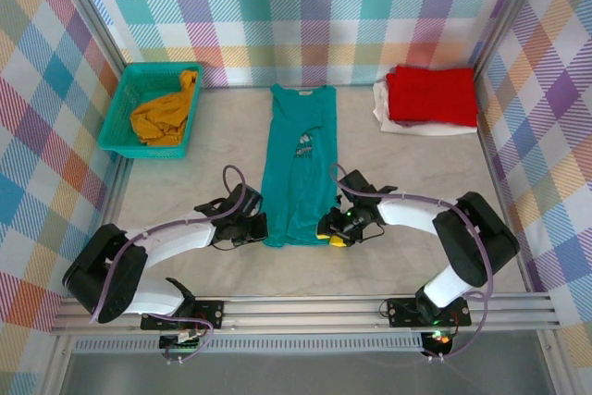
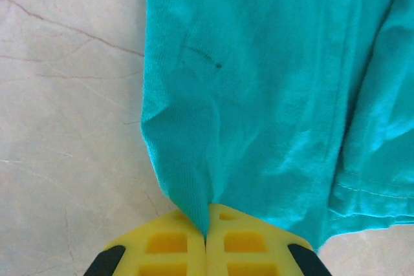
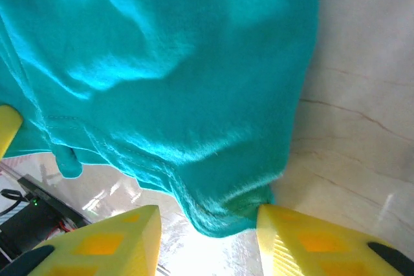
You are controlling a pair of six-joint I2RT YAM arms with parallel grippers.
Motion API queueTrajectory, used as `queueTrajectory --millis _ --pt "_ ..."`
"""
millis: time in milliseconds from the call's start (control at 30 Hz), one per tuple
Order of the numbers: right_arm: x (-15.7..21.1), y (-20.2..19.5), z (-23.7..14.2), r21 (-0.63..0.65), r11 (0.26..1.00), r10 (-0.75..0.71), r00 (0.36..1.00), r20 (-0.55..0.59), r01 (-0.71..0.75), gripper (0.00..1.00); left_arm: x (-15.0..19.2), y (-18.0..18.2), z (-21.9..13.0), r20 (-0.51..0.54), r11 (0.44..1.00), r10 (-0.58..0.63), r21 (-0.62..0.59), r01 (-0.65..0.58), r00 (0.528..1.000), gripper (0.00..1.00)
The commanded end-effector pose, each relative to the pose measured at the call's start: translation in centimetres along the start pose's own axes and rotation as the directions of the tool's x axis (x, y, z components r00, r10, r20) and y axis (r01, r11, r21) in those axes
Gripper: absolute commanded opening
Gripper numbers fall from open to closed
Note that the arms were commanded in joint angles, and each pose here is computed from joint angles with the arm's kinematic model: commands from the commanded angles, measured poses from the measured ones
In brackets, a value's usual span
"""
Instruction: Fold and stack the t-shirts
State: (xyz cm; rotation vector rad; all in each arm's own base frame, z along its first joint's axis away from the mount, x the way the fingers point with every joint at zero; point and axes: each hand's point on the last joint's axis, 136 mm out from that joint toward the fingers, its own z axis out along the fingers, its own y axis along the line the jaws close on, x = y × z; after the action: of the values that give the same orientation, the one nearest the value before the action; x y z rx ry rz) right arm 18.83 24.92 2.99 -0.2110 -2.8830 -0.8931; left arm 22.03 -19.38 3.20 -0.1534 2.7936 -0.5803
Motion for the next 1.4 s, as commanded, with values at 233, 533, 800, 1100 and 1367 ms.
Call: queueTrajectory --millis 233,533,800,1100,1367 --pt "-0.2 -1.0 -0.4 0.076 0.997 0.006 1.0 0.02 -0.007 0.49 0.2 0.1 0.1 0.006 1.0 -0.001 -0.004 0.001 1.0 0.0" --pt "-0.9 1.1 0.8 0.023 0.999 -0.031 0.999 -0.006 0.031 0.34 0.3 0.1 0.0 0.01 1.0 -0.006 0.002 0.006 1.0 0.0" --pt "-0.7 1.3 0.8 0.042 0.999 -0.031 0.999 -0.017 0.032 0.34 0.4 0.1 -0.1 0.014 1.0 -0.012 0.012 0.012 1.0 0.0" --pt "0.0 -0.8 0.7 0.111 0.994 0.001 1.0 -0.017 0.001 0.04 0.5 -0.2 -0.4 0.027 0.998 -0.03 0.051 0.028 0.999 0.0" --pt "4.3 -4.0 -0.4 0.098 0.995 -0.002 0.998 -0.069 0.009 0.0 6.4 0.6 -1.8 -0.05 0.998 0.059 -0.032 -0.06 0.997 0.0"
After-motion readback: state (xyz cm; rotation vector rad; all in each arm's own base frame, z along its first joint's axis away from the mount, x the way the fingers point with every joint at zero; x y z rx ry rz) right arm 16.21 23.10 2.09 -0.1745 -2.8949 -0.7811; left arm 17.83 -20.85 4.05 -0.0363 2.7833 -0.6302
